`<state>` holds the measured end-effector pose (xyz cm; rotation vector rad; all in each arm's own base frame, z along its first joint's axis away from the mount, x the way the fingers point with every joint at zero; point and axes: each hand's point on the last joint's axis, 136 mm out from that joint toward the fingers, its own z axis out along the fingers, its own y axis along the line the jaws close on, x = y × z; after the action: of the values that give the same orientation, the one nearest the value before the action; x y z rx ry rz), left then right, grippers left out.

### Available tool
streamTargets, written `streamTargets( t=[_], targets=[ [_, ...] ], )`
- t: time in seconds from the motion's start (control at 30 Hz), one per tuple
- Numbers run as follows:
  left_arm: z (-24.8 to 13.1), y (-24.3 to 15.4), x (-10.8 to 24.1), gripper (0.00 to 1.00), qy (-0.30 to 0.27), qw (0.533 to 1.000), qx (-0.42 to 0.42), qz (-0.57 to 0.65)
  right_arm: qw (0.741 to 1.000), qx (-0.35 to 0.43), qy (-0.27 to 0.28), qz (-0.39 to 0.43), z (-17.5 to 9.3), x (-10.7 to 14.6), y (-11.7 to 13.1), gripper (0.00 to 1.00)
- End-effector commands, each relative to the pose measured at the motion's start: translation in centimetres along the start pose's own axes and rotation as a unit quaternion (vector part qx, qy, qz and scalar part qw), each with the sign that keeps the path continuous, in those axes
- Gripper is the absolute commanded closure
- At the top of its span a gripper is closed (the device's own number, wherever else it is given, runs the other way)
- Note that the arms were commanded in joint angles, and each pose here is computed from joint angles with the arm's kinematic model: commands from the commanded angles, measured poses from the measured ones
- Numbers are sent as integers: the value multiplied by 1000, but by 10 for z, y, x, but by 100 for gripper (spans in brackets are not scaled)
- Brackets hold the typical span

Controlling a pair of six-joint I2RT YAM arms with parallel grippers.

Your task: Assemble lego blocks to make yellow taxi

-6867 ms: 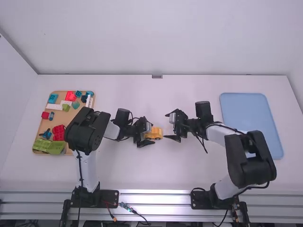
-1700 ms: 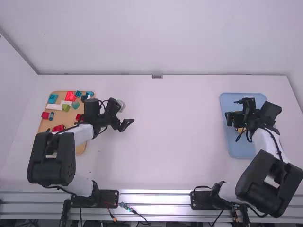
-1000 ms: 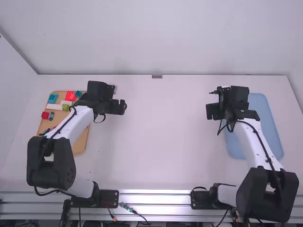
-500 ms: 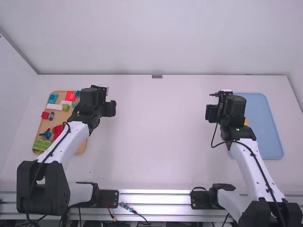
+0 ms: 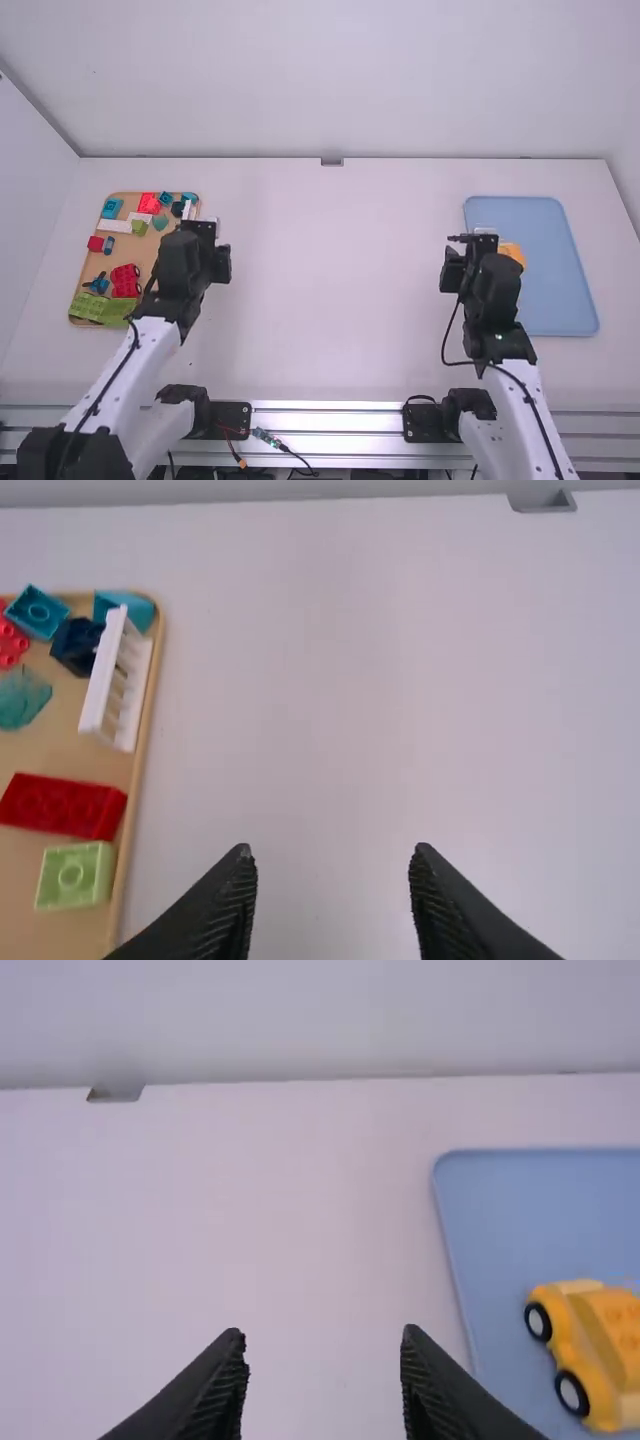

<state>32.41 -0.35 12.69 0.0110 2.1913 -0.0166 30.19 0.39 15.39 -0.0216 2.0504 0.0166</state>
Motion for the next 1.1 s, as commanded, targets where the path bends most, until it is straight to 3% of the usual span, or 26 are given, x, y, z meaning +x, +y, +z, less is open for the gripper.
streamTargets(
  t=[0.0, 0.57, 0.7, 1.07],
  targets=[
    [-8, 3, 11, 65, -7, 1000, -8, -1, 1000, 3, -2, 4, -5, 15, -1, 67],
    [-21, 3, 110, 100, -7, 1000, -8, -1, 1000, 3, -2, 4, -11, 106, 0, 100],
    [-21, 3, 124, 100, -14, 1000, -8, -1, 999, 3, -32, 4, -15, 94, 0, 100],
    [-36, 3, 86, 100, -103, 995, -8, 0, 994, 3, -108, 2, -28, 62, 0, 100]
  ],
)
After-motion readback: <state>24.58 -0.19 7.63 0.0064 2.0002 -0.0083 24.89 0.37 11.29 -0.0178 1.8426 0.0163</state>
